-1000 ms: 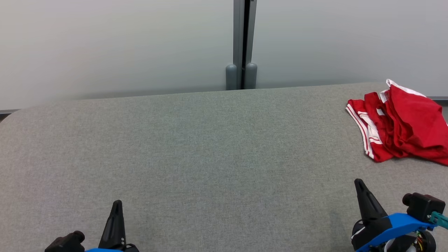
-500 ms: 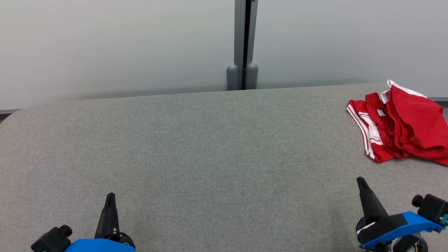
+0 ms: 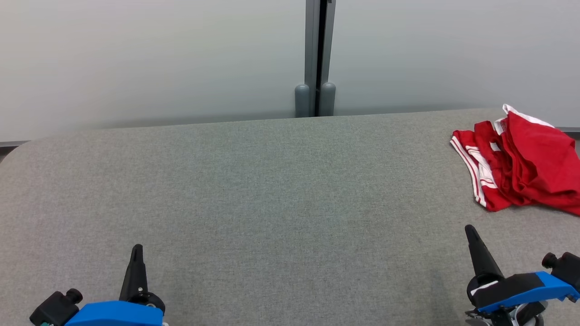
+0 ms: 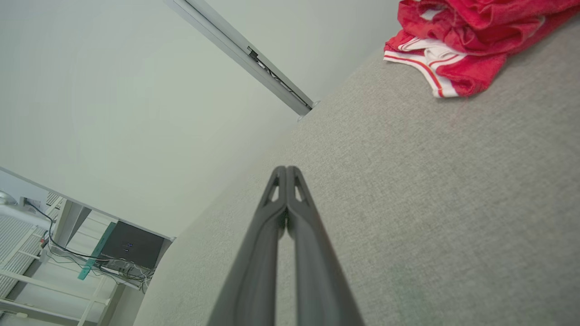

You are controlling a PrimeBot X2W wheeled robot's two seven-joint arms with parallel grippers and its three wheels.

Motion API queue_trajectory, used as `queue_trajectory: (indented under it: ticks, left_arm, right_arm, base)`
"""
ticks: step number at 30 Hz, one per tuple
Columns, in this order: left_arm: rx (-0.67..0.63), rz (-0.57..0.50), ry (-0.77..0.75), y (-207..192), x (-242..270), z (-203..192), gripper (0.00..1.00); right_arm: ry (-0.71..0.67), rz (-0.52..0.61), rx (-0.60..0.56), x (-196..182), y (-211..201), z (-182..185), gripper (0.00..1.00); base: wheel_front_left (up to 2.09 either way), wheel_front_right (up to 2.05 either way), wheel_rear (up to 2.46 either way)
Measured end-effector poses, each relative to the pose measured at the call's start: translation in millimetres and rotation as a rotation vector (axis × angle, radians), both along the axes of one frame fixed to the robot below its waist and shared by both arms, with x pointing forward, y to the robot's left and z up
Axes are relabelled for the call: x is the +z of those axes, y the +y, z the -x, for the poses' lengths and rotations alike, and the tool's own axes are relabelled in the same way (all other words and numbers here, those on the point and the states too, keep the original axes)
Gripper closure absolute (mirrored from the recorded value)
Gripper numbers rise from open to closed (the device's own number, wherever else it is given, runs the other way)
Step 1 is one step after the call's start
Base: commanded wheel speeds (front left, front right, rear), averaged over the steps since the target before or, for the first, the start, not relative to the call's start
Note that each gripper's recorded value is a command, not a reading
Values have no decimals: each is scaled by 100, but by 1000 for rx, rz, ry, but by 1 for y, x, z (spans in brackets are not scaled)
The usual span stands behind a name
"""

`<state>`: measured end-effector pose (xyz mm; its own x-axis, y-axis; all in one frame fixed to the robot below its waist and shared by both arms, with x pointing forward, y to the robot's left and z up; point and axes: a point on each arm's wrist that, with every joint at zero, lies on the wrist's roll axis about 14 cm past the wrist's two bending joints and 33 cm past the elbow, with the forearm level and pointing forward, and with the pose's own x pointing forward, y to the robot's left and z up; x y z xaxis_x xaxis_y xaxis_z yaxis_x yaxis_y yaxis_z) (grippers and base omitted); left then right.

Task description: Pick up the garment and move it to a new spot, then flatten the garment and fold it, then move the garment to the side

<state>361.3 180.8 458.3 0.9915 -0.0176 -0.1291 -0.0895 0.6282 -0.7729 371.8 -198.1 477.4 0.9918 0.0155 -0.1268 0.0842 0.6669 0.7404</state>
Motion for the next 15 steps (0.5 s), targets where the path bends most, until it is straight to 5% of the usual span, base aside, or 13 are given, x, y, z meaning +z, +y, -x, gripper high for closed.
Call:
queue_trajectory:
  ticks: [15]
  left_arm:
    - [33,160,-13,6,9,-8,100]
  right_arm:
    - [-21,-174,-22,5,-1,-3,100]
  base:
    - [0,0,0]
